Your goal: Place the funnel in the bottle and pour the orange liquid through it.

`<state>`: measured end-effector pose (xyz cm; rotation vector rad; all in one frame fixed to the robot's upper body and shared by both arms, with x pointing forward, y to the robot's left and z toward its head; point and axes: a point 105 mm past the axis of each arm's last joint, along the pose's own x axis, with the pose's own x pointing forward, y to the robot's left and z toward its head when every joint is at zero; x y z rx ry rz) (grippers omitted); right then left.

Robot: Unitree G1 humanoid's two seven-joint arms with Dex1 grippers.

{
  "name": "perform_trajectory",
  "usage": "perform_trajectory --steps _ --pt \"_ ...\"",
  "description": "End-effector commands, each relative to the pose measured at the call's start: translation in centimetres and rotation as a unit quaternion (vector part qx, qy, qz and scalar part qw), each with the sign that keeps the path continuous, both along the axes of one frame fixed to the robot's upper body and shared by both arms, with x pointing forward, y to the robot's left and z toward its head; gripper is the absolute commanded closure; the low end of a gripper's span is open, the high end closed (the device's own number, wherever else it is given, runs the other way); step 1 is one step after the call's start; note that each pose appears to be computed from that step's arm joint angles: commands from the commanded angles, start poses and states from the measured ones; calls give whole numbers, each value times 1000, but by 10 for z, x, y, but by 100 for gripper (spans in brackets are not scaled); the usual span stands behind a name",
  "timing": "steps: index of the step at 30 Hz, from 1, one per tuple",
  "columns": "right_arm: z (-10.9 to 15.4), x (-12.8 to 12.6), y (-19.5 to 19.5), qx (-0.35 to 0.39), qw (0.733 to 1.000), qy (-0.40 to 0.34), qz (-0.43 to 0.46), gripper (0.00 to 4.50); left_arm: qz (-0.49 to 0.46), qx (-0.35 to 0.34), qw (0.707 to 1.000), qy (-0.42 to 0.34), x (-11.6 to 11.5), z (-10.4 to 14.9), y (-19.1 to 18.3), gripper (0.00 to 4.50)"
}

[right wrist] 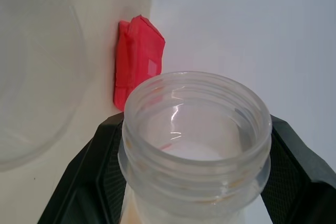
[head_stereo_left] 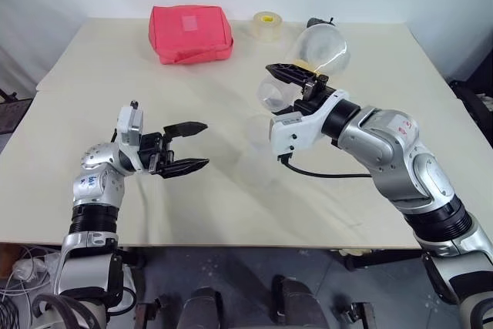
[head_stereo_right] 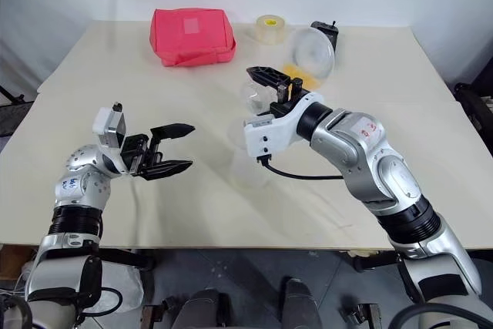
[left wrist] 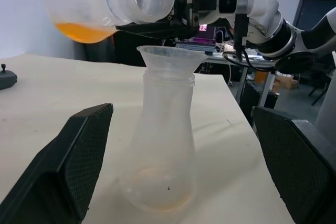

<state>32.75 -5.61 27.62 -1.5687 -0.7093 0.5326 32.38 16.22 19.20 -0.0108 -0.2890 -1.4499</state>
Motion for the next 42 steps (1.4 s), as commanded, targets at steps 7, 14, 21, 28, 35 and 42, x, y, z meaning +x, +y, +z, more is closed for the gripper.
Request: perform_trajectory --steps 7,14,21,28,35,42 --pt "19 -7 -1 -8 999 -51 1 166 -6 -9 1000 -20 -4 7 8 0" --pt "19 -10 4 -21 998 -62 12 166 -14 -8 1000 -17 -6 5 7 0" --pt "18 -10 4 -39 996 -77 11 166 -18 -2 1000 -15 -8 3 8 0" --pt "17 -9 3 -61 994 -95 9 166 -22 -2 1000 -16 -8 3 6 0" --pt "19 -8 1 -69 991 -110 3 166 -27 -3 999 -16 -8 4 5 0" --pt "22 -7 -1 -84 988 -127 -3 166 -34 -3 999 -16 -8 5 3 0"
